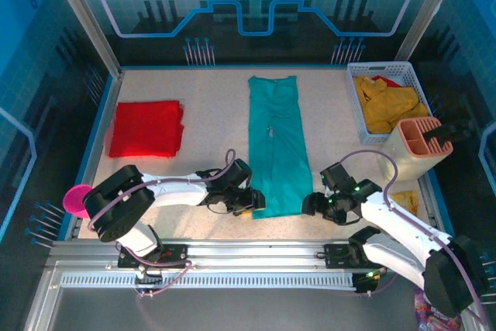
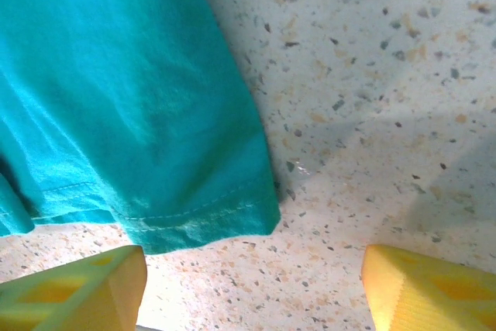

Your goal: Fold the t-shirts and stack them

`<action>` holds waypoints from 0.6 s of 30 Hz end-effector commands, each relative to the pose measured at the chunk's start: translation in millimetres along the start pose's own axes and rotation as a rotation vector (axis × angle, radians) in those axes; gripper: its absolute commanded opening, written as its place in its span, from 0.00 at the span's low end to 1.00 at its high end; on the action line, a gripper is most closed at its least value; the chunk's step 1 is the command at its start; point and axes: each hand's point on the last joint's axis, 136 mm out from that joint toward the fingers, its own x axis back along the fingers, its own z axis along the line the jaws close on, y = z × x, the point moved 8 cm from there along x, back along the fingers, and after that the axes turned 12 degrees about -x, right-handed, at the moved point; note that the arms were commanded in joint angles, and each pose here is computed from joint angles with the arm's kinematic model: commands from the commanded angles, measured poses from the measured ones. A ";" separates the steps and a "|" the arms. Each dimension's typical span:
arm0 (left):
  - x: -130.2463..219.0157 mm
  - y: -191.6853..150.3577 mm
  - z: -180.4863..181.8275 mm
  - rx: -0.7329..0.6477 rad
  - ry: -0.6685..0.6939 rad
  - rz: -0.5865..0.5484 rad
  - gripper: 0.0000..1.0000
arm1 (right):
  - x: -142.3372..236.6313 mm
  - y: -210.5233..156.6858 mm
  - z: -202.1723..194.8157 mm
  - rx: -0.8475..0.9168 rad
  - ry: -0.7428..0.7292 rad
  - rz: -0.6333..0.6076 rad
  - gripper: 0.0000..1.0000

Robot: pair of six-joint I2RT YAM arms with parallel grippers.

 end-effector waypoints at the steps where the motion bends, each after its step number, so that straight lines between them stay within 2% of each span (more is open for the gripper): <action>1: -10.8 -22.5 11.4 0.022 0.025 0.116 0.46 | 2.4 8.1 8.9 0.006 0.027 -0.014 0.70; 7: -19.4 -19.8 12.4 0.034 0.024 0.119 0.40 | -4.0 20.7 25.1 0.025 0.086 -0.019 0.61; 11: -20.8 -18.9 12.0 0.040 0.024 0.114 0.36 | -10.3 24.9 26.1 0.029 0.061 -0.007 0.59; 18: -24.8 -15.4 4.6 0.042 -0.004 0.113 0.28 | -21.0 24.1 25.2 0.030 0.074 0.023 0.49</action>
